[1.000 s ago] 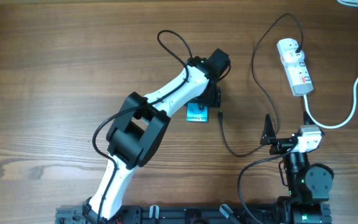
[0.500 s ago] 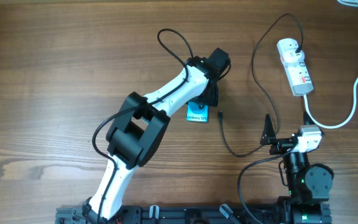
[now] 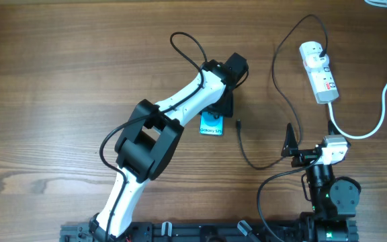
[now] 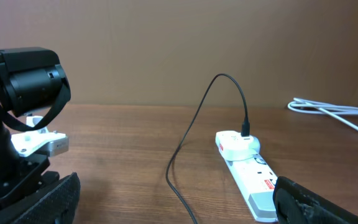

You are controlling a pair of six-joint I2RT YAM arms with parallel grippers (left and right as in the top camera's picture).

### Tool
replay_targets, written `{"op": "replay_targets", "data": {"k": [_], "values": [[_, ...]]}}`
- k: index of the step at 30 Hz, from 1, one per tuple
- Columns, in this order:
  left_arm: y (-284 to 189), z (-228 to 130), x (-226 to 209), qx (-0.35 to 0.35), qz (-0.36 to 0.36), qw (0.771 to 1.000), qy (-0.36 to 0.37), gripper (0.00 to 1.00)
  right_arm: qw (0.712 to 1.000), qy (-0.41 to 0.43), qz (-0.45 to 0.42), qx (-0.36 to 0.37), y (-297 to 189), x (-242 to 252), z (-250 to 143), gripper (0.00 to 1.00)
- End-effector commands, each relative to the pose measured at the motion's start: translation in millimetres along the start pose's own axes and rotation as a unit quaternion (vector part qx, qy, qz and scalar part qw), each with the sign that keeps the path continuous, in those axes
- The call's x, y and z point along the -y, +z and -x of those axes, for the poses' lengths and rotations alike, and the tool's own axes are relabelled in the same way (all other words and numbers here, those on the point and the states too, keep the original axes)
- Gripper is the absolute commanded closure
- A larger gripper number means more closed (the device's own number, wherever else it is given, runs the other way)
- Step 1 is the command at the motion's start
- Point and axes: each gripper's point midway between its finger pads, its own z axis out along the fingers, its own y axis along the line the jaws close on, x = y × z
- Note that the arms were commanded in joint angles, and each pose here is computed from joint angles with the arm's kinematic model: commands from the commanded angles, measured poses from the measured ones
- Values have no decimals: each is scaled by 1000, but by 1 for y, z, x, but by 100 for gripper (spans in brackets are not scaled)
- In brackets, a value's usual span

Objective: Plug charger to phone and switch on socket

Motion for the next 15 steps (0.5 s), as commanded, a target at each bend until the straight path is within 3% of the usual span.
{"op": "replay_targets", "data": {"k": [1, 15], "values": [[20, -12, -12, -34, 35, 999, 6, 35, 1000, 2, -4, 2, 0, 1, 1, 0], [-15, -4, -6, -18, 1, 1000, -3, 33, 1000, 2, -4, 2, 0, 1, 1, 0]]}}
